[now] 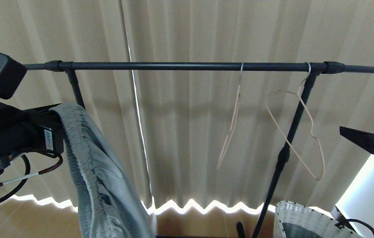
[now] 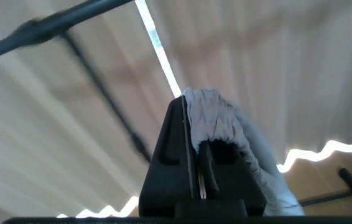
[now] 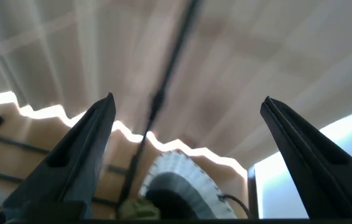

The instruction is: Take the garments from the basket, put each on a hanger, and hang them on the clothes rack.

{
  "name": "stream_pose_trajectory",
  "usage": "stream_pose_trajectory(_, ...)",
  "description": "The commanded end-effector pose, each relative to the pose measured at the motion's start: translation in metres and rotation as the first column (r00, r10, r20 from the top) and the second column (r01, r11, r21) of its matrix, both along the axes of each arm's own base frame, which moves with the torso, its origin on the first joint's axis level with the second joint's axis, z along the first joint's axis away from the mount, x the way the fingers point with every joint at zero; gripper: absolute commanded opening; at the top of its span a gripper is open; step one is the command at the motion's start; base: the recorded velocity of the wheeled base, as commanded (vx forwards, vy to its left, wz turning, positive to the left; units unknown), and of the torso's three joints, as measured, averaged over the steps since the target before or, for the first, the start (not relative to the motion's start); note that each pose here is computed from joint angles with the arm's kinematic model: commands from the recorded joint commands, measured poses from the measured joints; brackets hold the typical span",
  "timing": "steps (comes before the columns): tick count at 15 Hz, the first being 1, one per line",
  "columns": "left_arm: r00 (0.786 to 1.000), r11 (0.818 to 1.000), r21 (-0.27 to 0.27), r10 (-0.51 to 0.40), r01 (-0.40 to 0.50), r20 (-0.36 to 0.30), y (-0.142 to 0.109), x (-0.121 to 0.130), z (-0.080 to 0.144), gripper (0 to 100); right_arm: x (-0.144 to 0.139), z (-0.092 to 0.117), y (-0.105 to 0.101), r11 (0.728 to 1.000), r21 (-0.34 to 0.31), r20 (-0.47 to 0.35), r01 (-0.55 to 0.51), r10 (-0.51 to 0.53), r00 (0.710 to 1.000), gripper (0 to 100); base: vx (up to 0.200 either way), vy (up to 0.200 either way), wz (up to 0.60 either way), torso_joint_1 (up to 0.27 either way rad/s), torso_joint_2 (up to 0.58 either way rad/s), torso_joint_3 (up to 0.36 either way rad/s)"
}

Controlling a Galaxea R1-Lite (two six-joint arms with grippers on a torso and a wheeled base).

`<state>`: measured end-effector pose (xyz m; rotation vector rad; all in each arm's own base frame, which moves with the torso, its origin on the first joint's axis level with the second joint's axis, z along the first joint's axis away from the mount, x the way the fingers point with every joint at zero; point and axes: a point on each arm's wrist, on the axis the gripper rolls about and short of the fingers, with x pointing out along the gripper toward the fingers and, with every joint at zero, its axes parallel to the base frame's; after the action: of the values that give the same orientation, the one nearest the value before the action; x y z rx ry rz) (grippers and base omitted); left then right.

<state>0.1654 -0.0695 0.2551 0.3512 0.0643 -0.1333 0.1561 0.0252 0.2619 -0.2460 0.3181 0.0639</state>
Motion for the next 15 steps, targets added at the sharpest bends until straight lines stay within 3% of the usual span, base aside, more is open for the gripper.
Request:
stream_pose_trajectory(1,1.000,1.000,0.003,-0.001,0.001,-0.003,0.000,0.000,-0.001,0,0.003,-0.001,0.000,1.000,-0.002,-0.008,0.001,-0.001,1.000,100,0.000,0.000,0.00,0.000,0.00,0.000)
stream_pose_trajectory(4,1.000,1.000,-0.001,-0.001,0.001,0.017,0.000,0.000,-0.003,0,0.018,-0.002,0.003,0.999,0.032,-0.037,0.020,-0.019,0.999,100,0.000,0.000,0.00,0.000,0.00,0.000)
stream_pose_trajectory(7,1.000,1.000,-0.005,0.003,-0.003,0.013,0.000,0.000,-0.006,0,0.044,-0.006,0.005,0.991,0.029,-0.095,0.133,-0.129,0.987,100,0.000,0.000,0.00,0.000,0.00,0.000)
stream_pose_trajectory(12,1.000,1.000,-0.001,0.003,-0.003,0.004,0.000,0.000,-0.008,0,0.060,-0.013,0.007,0.985,0.038,-0.137,0.169,-0.163,0.977,100,0.200,0.000,0.00,-0.003,0.00,0.003)
stream_pose_trajectory(15,1.000,1.000,-0.002,0.001,-0.001,0.010,0.001,-0.001,-0.015,0,0.076,-0.028,0.005,0.976,0.049,-0.199,0.211,-0.198,0.960,100,0.000,0.000,0.00,0.000,0.00,0.000)
